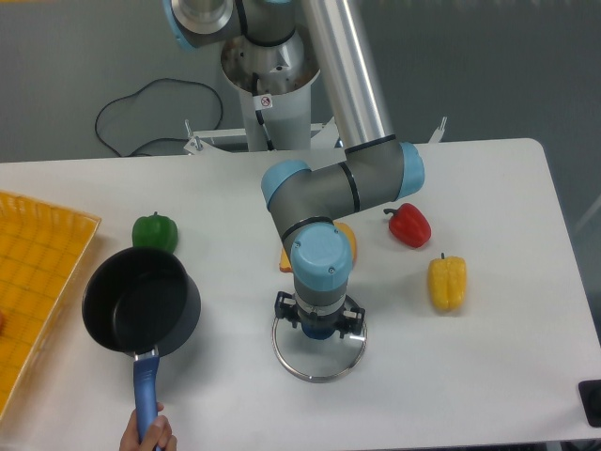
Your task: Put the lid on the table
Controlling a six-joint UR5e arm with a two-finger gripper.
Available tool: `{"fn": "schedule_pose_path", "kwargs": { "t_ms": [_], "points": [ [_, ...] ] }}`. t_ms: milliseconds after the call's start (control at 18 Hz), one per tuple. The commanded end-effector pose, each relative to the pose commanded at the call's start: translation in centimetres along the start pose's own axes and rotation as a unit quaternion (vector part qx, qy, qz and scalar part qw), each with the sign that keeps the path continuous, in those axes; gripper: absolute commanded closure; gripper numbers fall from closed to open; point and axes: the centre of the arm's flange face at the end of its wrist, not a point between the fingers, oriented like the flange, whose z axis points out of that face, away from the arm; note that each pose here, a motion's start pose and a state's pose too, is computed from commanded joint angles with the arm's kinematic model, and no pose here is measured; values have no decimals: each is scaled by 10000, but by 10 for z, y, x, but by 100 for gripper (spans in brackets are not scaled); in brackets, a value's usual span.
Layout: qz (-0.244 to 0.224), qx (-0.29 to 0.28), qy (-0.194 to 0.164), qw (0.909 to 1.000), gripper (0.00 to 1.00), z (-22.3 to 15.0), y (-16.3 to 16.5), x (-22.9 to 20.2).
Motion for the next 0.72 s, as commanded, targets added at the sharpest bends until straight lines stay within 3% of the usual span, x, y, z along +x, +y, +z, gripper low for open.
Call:
{"fn": "schedule_pose_path", "kwargs": {
  "t_ms": [389,611,722],
  "points": [
    [62,396,-262,9989,0,-54,-12,-8],
    [1321,542,-533,9883,0,-101,-4,0],
    [1737,471,-530,9822,0,-111,5,7]
  ]
}}
